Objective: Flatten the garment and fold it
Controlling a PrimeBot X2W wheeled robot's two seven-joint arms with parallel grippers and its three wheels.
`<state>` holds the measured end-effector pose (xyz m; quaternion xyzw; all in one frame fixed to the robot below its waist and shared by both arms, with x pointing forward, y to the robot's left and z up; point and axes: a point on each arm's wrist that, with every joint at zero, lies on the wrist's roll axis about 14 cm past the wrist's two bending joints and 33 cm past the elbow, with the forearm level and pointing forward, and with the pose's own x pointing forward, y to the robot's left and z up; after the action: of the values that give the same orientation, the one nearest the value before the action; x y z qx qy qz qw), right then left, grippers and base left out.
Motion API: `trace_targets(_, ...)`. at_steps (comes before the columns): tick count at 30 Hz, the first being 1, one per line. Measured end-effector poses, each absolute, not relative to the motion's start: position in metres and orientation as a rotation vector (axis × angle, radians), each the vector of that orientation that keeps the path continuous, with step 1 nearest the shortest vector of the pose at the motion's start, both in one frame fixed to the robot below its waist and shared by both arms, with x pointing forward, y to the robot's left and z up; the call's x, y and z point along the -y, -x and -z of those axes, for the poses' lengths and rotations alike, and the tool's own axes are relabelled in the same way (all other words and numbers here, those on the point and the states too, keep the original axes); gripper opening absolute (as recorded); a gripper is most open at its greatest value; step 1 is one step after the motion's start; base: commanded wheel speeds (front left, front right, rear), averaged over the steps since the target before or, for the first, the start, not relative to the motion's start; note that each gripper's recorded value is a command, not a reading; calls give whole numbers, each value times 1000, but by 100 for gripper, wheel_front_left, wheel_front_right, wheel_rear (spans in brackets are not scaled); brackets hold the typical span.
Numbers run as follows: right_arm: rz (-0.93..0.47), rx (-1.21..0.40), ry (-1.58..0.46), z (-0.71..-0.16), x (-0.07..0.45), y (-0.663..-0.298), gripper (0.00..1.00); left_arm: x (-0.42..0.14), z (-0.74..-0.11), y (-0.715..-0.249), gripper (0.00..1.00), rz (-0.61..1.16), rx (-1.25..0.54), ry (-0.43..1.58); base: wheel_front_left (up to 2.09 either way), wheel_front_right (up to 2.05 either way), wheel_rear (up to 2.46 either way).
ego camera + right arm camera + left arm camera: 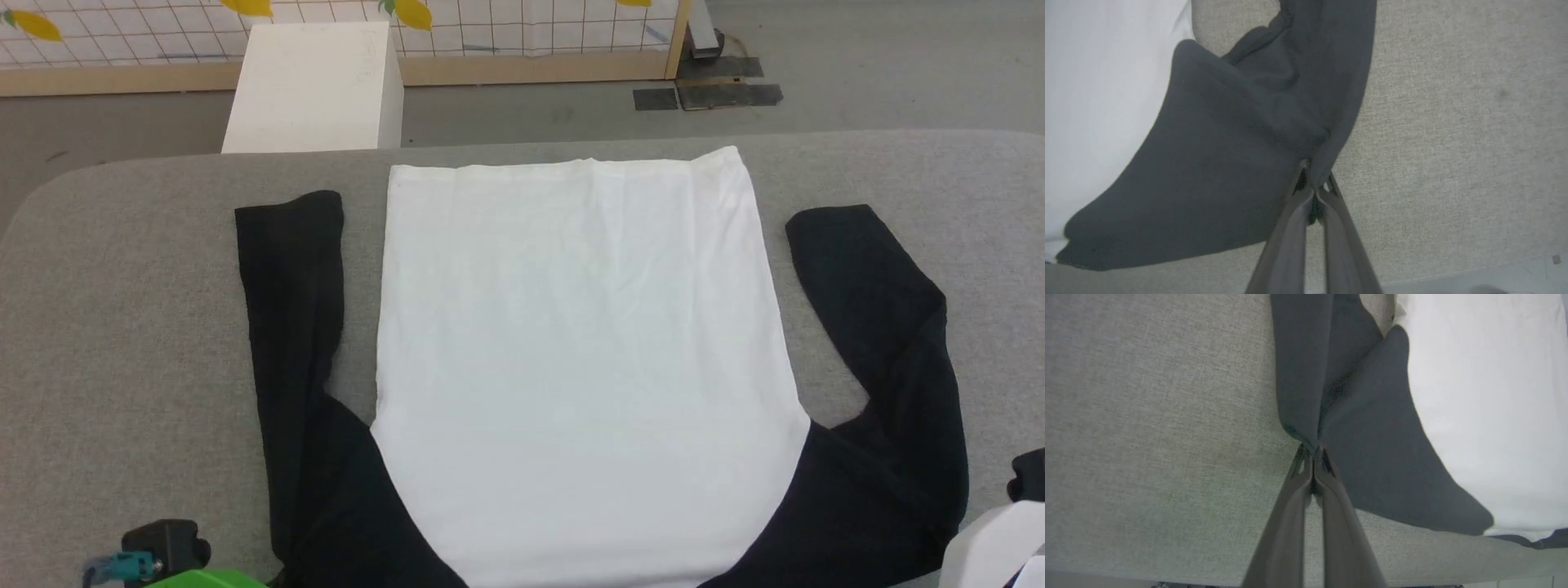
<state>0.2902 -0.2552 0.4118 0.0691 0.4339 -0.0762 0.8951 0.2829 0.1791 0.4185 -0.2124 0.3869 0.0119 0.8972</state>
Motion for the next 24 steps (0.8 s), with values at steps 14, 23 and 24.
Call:
trace_targets(14,107,-864,-219,-372,232,-289,100,-163,-384,-288,100,0,-829,463,0,0,0)
trace_targets(23,143,-633,-198,-401,245,-307,100,-181,-409,-307,100,-25,-681,433,0,0,0)
trace_targets(24,152,-591,-185,-407,248,-309,100,-185,-415,-312,100,-29,-648,420,0,0,0)
